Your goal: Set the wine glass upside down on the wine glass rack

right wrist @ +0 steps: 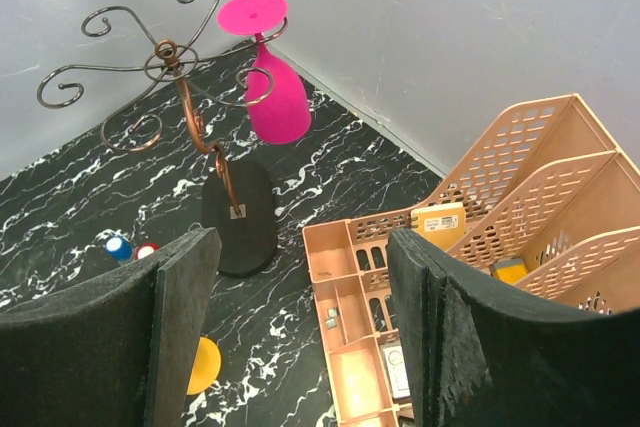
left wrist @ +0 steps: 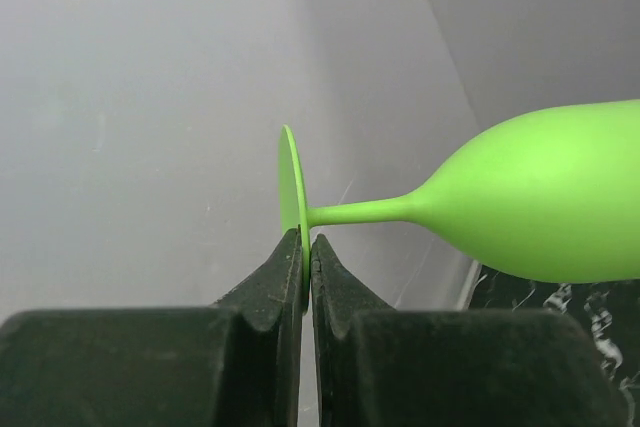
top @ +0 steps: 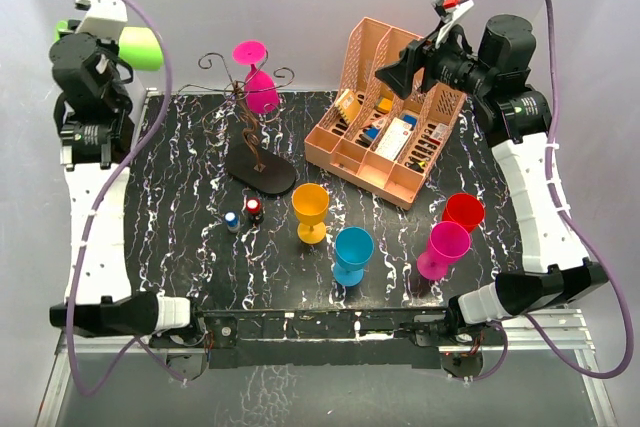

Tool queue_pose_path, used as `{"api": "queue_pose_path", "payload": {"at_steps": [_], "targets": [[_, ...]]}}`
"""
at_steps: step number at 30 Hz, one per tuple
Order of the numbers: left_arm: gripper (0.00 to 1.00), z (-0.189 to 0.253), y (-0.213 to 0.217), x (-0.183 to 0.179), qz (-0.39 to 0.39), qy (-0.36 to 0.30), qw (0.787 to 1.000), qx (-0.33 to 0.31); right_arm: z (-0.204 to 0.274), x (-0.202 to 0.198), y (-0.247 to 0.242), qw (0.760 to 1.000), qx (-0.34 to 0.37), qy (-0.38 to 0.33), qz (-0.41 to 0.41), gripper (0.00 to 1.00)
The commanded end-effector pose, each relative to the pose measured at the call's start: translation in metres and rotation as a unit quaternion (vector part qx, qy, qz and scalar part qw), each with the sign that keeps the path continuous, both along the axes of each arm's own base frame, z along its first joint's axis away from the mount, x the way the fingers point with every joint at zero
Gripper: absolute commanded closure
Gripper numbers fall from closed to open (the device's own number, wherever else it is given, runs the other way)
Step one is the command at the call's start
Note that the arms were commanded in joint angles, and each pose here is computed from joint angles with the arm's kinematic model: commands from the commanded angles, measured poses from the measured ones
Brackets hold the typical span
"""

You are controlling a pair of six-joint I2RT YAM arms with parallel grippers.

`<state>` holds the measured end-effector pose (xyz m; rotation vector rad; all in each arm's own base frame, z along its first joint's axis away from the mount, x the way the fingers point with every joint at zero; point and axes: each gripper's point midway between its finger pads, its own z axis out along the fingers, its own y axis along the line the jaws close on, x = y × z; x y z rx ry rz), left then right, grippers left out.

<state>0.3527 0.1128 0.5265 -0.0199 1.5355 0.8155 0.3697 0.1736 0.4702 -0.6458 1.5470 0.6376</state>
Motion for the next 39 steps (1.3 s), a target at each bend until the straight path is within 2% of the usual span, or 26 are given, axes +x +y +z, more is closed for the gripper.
{"api": "queue_pose_path", "payload": {"at_steps": [1,8,12,22,30,39], "targets": [[1.0,-0.015,0.024,0.009,0.069,0.059,0.992,0.087,0.012,-0.003,0.0,0.999,-0.011,-0.033,0.009,0.26],[1.0,-0.072,0.004,0.048,-0.002,0.149,0.972,0.18,-0.014,-0.001,-0.007,0.999,-0.042,-0.021,-0.003,0.26],[1.0,-0.086,-0.023,0.065,-0.057,0.16,0.956,0.24,-0.022,-0.001,-0.009,0.999,-0.05,-0.016,-0.005,0.26],[1.0,-0.104,-0.089,0.097,-0.212,0.195,0.915,0.282,-0.032,0.001,-0.01,0.998,-0.059,-0.011,-0.008,0.26],[1.0,-0.115,-0.115,0.115,-0.236,0.21,0.887,0.337,-0.035,0.001,-0.011,0.998,-0.061,-0.008,-0.008,0.26],[1.0,-0.117,-0.131,0.129,-0.246,0.212,0.865,0.383,-0.037,0.002,-0.011,0.998,-0.061,-0.008,-0.01,0.25]]}}
